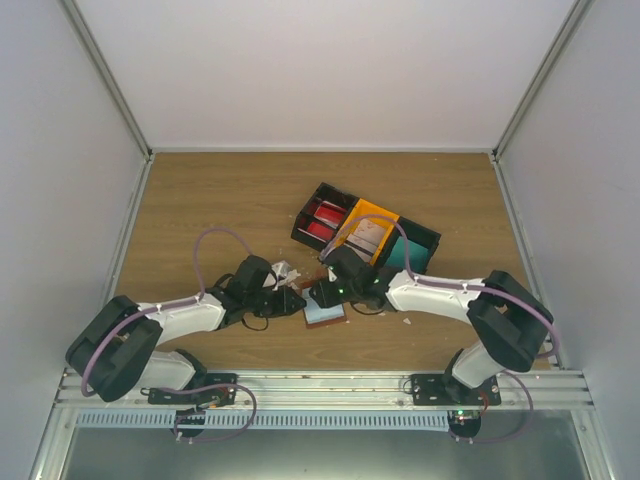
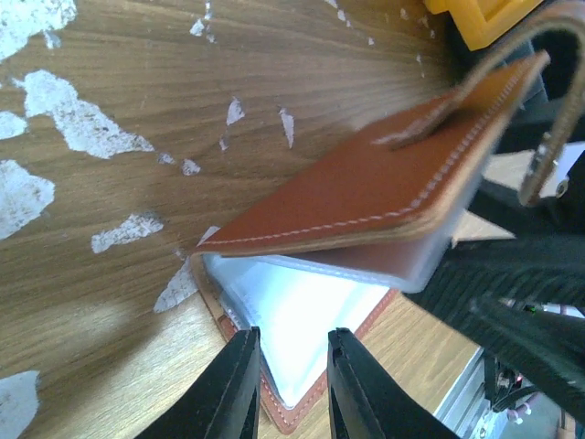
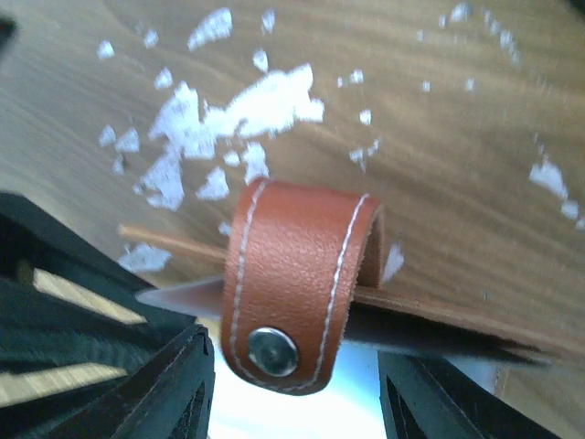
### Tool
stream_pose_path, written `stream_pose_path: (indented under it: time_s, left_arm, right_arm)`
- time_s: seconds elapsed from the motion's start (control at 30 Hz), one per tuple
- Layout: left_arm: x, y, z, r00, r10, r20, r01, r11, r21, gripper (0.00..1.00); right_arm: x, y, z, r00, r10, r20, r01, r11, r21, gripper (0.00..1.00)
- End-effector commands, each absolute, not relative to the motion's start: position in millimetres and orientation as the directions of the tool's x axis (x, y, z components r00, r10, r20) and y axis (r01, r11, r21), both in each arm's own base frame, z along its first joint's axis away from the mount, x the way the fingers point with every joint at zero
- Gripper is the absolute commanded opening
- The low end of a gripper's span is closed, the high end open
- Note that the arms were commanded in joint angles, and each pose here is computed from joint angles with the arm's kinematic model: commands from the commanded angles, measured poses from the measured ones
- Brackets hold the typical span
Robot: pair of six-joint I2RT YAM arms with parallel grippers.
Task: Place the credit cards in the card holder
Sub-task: Open the card holder at the center of the board.
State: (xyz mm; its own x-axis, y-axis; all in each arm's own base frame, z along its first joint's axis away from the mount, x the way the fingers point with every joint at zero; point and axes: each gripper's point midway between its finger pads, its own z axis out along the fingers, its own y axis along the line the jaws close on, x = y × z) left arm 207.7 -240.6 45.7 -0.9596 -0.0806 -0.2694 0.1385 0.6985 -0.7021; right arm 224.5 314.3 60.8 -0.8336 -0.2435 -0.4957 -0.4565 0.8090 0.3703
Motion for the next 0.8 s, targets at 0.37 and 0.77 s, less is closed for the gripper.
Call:
stream_pose_path:
  time_s: [0.37,0.77]
  left_arm:
    - [232.7,-262.4,73.5,-0.910,-0.080,-0.406,0.272,0.626,-0.731,0.24]
    - [281.6,-254.5,50.7,-0.884,-0.166,-0.437,0.169,0.759,-0.629,0.22]
  right_arm:
    - [266.5,304.8,30.4,-0.861,-0.258,-0.438,-0.418,0.850,0.320,0.47]
    - [230.4,280.0,15.3,-0.907,-0.243,-0.344,-0.366,0.859,0.359,0.45]
